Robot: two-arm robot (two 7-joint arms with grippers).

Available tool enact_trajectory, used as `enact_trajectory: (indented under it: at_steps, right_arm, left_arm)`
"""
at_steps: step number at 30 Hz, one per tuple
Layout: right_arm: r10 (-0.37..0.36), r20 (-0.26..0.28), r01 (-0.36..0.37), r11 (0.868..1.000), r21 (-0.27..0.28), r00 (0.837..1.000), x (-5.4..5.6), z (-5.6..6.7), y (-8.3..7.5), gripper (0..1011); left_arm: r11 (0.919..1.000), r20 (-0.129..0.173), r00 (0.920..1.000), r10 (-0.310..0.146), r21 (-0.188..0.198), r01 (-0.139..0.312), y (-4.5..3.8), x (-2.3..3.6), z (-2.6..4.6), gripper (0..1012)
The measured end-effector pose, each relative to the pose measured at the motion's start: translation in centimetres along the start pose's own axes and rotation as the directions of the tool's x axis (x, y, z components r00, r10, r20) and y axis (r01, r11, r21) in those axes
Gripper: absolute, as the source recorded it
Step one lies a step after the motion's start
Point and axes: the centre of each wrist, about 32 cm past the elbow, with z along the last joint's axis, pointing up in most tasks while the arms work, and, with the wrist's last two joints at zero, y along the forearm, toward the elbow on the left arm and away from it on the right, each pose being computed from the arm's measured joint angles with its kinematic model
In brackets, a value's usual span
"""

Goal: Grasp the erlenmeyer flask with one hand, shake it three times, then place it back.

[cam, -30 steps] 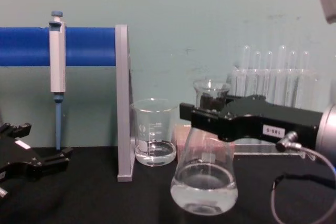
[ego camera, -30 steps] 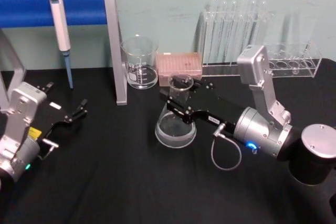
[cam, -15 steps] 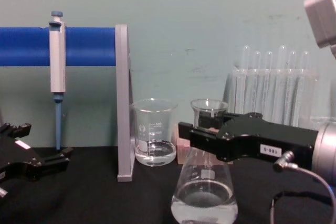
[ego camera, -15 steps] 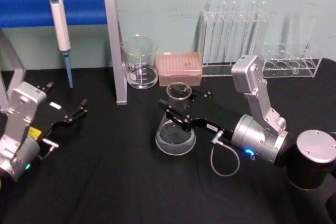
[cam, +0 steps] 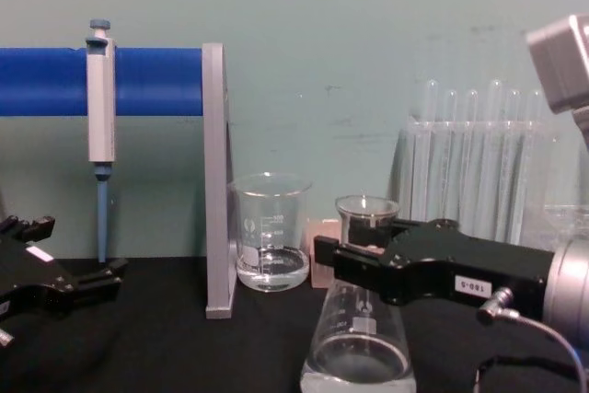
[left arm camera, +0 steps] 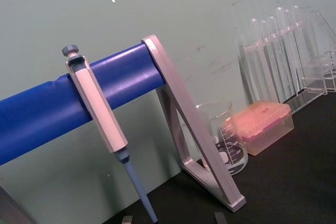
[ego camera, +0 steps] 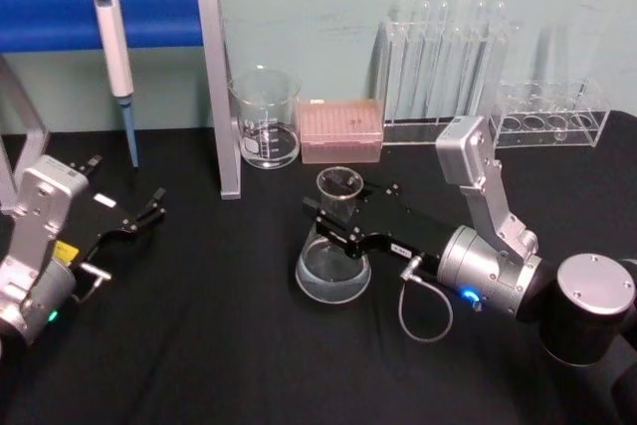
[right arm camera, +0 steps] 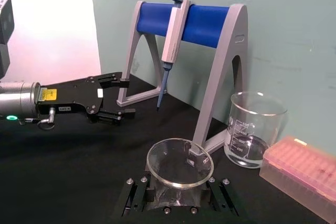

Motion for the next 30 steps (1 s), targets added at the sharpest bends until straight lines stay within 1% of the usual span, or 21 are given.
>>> enact_trajectory:
  at_steps: [9, 18, 30]
  right_arm:
    - [-0.002, -0.005, 0.002, 1.000, -0.014, 1.000, 0.2, -0.4, 0.1, 453]
    - [-0.006, -0.005, 0.006, 0.999, -0.040, 1.000, 0.3, -0.9, 0.2, 456]
    - [0.000, -0.009, 0.000, 0.999, -0.051, 1.000, 0.3, -1.3, 0.4, 456]
  left_arm:
    - [1.0000, 0.000, 1.0000, 0.000, 0.000, 0.000, 0.00, 0.00, 0.00, 1001]
    - [1.0000, 0.000, 1.0000, 0.000, 0.000, 0.000, 0.00, 0.00, 0.00, 1001]
    - [1.0000, 0.000, 1.0000, 0.000, 0.000, 0.000, 0.00, 0.00, 0.00, 1001]
